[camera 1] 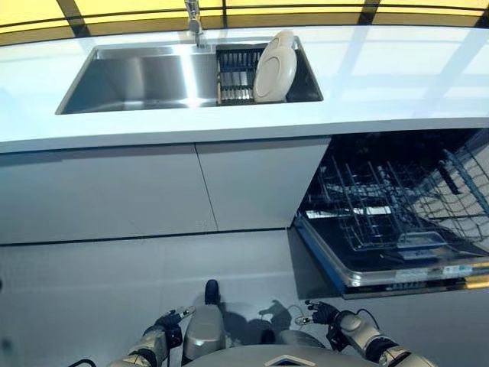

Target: Take plates into dishwasher

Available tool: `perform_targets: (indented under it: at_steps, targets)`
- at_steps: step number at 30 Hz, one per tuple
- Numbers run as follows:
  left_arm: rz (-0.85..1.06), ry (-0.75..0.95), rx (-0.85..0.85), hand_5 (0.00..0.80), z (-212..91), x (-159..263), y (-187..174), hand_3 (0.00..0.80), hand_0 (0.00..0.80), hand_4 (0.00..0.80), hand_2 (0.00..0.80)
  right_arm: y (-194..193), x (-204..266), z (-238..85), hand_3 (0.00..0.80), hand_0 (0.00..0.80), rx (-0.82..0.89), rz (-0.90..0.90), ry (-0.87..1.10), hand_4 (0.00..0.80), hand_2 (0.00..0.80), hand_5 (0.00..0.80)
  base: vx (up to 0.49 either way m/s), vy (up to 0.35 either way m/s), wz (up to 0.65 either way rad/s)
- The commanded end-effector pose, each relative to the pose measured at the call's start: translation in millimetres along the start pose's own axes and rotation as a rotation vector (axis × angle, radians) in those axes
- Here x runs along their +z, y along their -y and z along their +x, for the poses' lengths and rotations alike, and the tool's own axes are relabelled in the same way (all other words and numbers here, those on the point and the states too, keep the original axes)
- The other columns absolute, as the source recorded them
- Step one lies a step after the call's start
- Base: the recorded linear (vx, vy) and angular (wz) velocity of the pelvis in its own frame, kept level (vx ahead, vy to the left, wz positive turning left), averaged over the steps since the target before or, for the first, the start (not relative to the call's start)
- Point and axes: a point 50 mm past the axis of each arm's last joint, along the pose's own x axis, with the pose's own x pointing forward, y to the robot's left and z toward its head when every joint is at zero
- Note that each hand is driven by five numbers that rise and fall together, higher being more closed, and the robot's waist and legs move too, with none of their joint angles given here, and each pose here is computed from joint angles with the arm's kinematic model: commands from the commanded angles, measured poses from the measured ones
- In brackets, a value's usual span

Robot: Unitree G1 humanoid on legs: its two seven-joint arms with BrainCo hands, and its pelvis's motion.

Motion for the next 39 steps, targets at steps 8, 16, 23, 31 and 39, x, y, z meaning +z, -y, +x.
perform_targets:
  at_steps: [8, 16, 23, 31, 39]
  targets:
    - [0.126, 0.057, -0.006, 0.000, 0, 27, -5, 0.000, 0.000, 0.000, 0.000, -6, 78, -12, 0.000, 0.000, 0.181, 0.022, 0.356, 0.000, 0.000, 0.000, 0.154, 0.050, -0.12]
    - [0.092, 0.057, 0.064, 0.000, -5, 20, -43, 0.000, 0.000, 0.000, 0.000, 67, 155, -119, 0.000, 0.000, 0.216, 0.150, 1.066, 0.000, 0.000, 0.000, 0.111, 0.090, -0.03]
    - [0.115, 0.021, 0.076, 0.000, -8, 0, -52, 0.000, 0.000, 0.000, 0.000, 147, 158, -185, 0.000, 0.000, -0.152, 0.443, 1.408, 0.000, 0.000, 0.000, 0.203, 0.167, 0.10]
    - [0.178, 0.008, 0.033, 0.000, -4, 11, -39, 0.000, 0.000, 0.000, 0.000, 219, 161, -253, 0.000, 0.000, -0.470, 0.579, 1.623, 0.000, 0.000, 0.000, 0.267, -0.129, 0.36]
    - [0.045, 0.003, 0.075, 0.000, -4, 16, -41, 0.000, 0.000, 0.000, 0.000, 239, 197, -267, 0.000, 0.000, -0.551, 0.581, 1.529, 0.000, 0.000, 0.000, 0.148, -0.209, 0.31]
